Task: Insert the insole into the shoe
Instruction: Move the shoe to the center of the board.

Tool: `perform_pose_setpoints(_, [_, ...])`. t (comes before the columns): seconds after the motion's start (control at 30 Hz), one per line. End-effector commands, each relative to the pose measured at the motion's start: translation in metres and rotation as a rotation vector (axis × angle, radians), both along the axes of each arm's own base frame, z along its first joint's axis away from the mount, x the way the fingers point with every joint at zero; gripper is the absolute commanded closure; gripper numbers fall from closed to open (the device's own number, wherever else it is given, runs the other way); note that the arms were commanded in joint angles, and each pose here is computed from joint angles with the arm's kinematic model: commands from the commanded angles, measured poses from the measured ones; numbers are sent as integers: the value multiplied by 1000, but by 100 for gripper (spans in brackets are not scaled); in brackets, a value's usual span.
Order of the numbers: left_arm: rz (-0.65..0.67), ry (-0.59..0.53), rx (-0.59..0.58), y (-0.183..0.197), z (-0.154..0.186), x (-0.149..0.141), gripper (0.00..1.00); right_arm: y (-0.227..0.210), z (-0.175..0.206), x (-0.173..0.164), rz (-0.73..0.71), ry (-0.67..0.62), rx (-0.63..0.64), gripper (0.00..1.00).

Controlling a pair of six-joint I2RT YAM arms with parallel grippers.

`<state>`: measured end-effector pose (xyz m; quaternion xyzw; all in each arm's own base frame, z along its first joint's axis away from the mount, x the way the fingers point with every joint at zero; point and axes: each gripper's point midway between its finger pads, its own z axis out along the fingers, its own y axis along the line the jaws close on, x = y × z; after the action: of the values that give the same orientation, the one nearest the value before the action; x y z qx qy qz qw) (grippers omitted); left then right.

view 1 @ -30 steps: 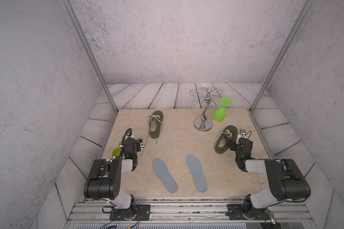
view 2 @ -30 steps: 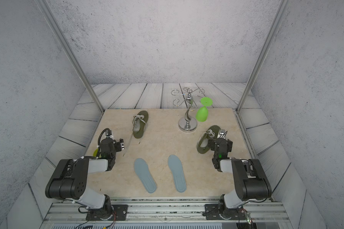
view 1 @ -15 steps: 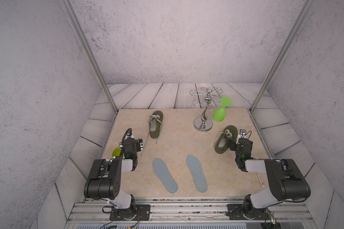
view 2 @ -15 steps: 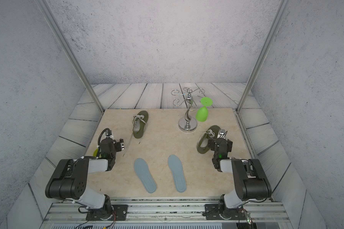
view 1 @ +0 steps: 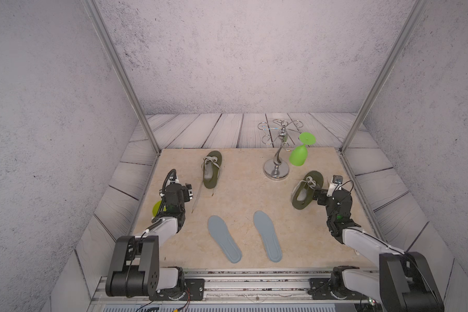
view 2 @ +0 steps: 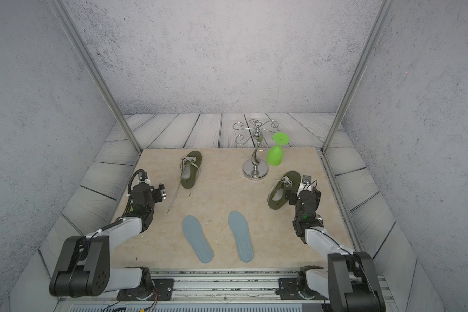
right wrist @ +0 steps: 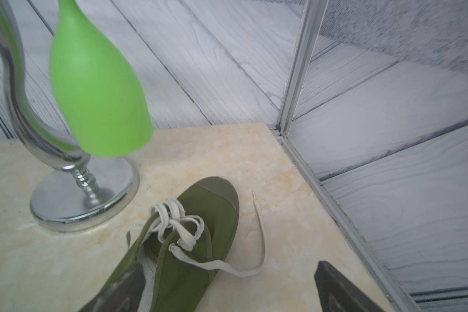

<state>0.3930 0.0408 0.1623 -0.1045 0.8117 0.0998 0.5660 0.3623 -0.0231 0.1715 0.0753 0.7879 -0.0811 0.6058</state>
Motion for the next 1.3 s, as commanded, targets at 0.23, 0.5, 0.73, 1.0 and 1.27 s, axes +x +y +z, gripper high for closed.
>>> perform_pose_setpoints(0.23, [-126, 327, -282, -46, 16, -2, 11, 0, 11, -31, -64, 269, 131, 1])
perform_pose_setpoints(0.5, [-246, 531, -441, -86, 19, 39, 23, 40, 5, -60, 93, 463, 235, 1])
perform_pose_setpoints(0.73, [-256, 669, -402, -103, -25, 88, 33, 67, 2, -66, 224, 528, 296, 1])
perform_pose_setpoints(1.0, [-239, 753, -281, -103, -59, 119, 40, 77, -20, -65, 260, 635, 302, 1])
perform_pose_setpoints(1.27, [-233, 789, -246, -107, -82, 142, 61, 80, -23, -64, 270, 648, 314, 1])
